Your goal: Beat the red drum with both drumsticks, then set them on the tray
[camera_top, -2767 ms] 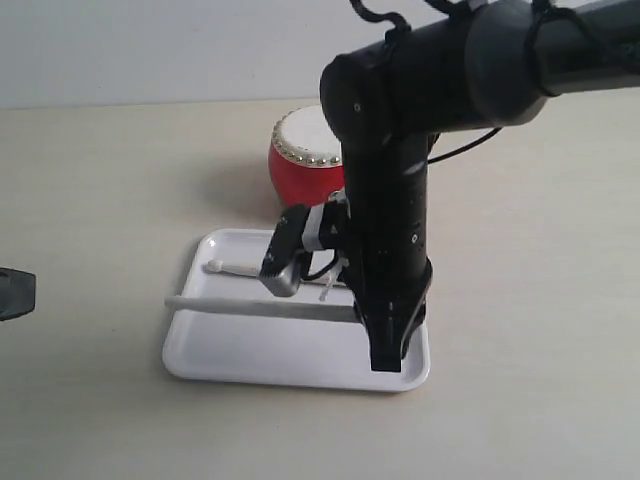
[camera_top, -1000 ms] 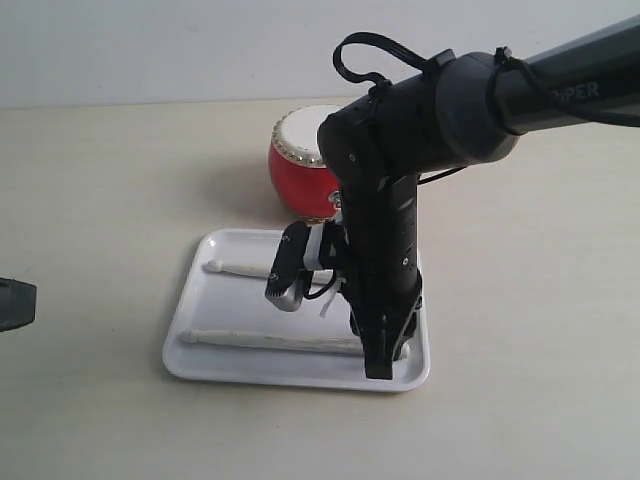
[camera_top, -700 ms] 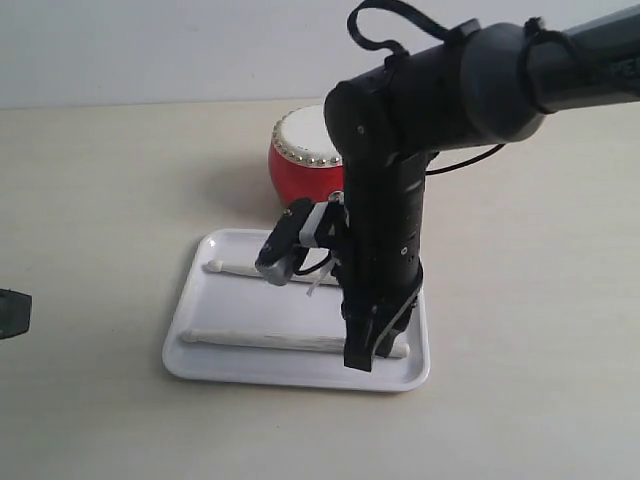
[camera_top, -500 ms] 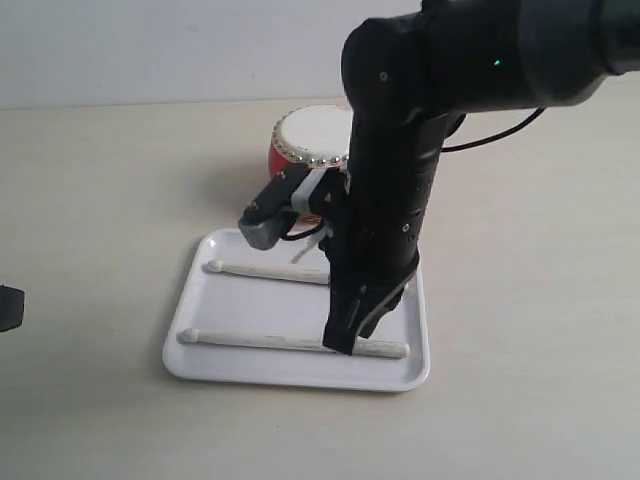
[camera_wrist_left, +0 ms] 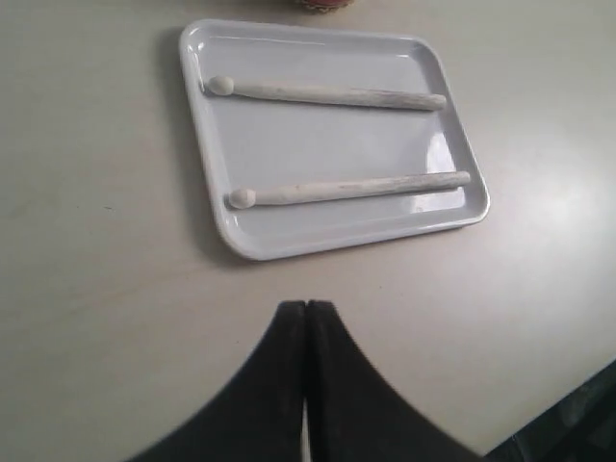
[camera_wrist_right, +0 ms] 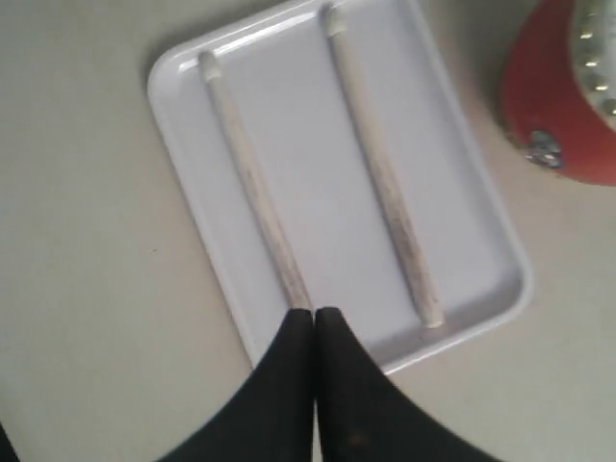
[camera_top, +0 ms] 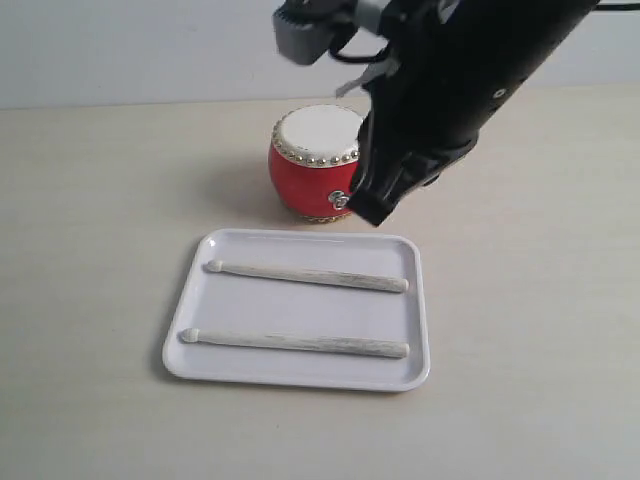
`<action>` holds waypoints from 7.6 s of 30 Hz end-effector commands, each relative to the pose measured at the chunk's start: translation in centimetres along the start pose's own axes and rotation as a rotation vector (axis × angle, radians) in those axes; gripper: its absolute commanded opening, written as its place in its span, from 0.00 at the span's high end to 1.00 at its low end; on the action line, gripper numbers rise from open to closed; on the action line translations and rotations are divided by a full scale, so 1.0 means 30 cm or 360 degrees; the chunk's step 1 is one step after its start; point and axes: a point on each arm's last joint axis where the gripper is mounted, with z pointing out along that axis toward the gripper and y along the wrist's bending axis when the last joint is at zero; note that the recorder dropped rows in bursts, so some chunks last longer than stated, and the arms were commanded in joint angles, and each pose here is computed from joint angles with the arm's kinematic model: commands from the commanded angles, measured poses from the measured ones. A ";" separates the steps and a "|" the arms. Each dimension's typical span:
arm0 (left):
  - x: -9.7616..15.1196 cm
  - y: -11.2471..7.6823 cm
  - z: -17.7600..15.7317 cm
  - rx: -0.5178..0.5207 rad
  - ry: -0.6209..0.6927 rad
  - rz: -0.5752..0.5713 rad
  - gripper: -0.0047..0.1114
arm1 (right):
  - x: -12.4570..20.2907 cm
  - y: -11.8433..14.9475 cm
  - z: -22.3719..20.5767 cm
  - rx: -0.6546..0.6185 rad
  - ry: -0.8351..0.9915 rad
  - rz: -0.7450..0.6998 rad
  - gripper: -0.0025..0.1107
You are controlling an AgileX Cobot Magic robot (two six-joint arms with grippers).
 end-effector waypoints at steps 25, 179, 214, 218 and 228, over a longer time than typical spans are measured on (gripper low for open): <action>-0.159 -0.034 -0.159 -0.0510 -0.0641 0.0448 0.96 | 0.338 -0.044 -0.332 0.0688 -0.0770 0.0380 0.98; 0.347 0.141 0.021 -0.0804 -0.1028 0.0163 0.96 | 0.896 0.197 -0.153 0.1508 -0.1533 0.1035 0.98; 0.347 0.141 0.021 -0.0804 -0.1028 0.0163 0.96 | 0.969 0.190 0.000 0.1387 -0.1261 0.1211 0.98; 0.347 0.141 0.021 -0.0804 -0.1028 0.0163 0.96 | 0.969 0.190 0.000 0.1387 -0.1261 0.1211 0.98; 0.347 0.141 0.021 -0.0804 -0.1028 0.0163 0.96 | 0.971 0.191 0.002 0.1382 -0.1245 0.1219 0.98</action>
